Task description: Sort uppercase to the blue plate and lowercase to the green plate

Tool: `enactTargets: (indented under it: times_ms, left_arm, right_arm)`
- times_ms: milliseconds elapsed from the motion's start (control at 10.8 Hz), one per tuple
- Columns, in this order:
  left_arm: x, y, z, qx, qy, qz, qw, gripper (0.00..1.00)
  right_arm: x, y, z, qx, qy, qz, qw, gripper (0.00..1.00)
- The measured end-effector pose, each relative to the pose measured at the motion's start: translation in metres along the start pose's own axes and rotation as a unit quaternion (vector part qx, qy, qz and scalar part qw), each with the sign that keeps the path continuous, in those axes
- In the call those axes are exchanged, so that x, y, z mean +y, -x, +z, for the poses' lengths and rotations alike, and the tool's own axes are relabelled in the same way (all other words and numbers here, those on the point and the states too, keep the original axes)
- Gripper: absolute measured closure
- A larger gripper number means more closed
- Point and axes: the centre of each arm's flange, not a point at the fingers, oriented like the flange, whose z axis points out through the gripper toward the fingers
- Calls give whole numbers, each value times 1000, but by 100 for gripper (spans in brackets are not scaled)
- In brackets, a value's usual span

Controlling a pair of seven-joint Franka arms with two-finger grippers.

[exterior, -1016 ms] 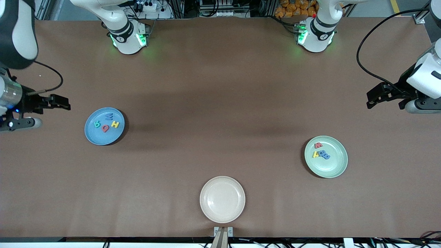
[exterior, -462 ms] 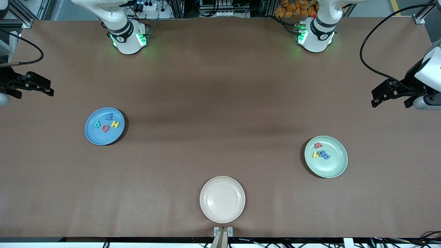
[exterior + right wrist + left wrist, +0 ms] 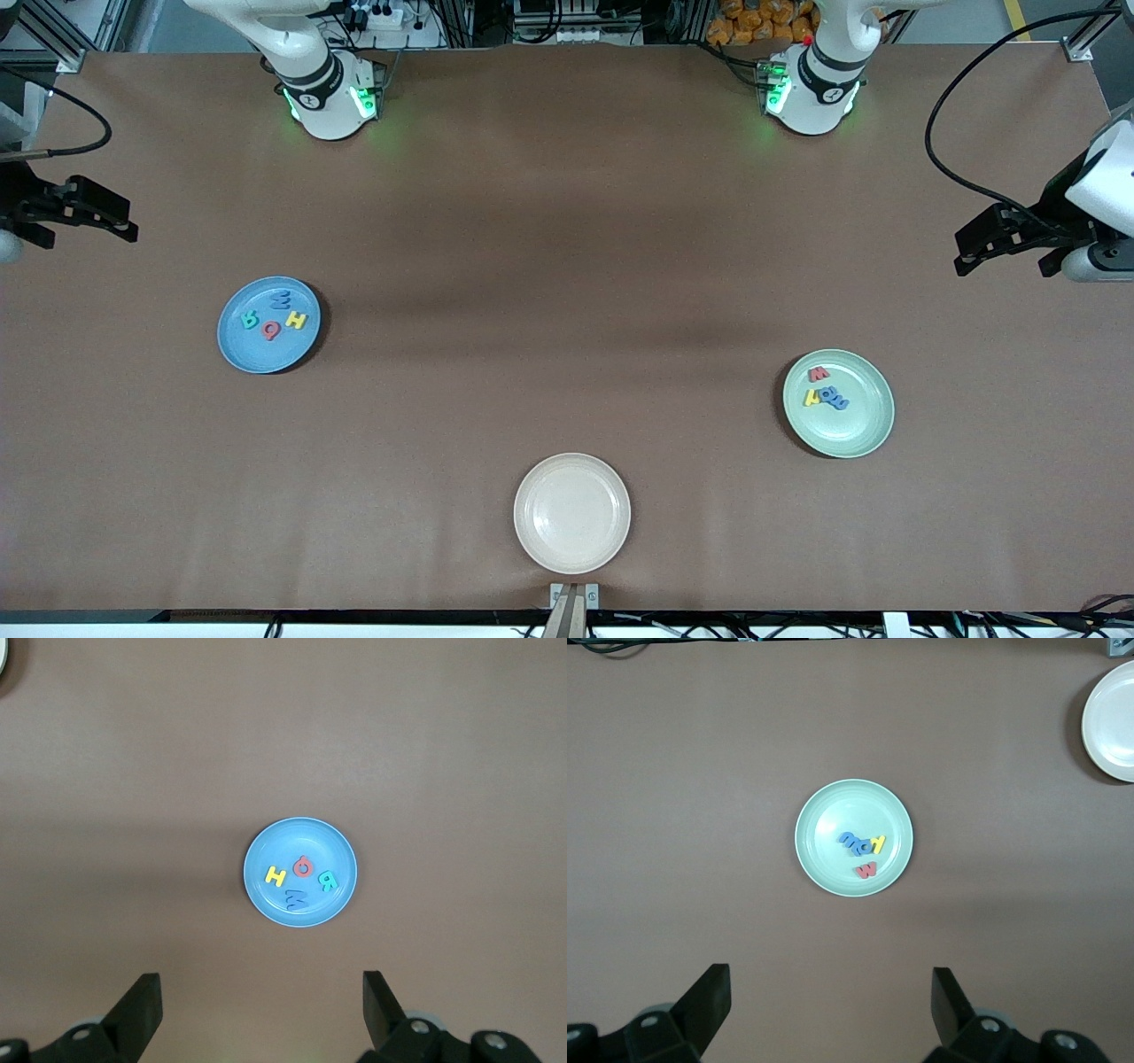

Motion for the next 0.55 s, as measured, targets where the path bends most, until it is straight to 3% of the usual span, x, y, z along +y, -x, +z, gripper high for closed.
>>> enactTargets:
  times_ms: [554]
  left_arm:
    - [2, 0, 1, -2, 0, 1, 1000, 0]
  right_arm:
    - [-8, -3, 0, 10, 1, 1, 1000, 0]
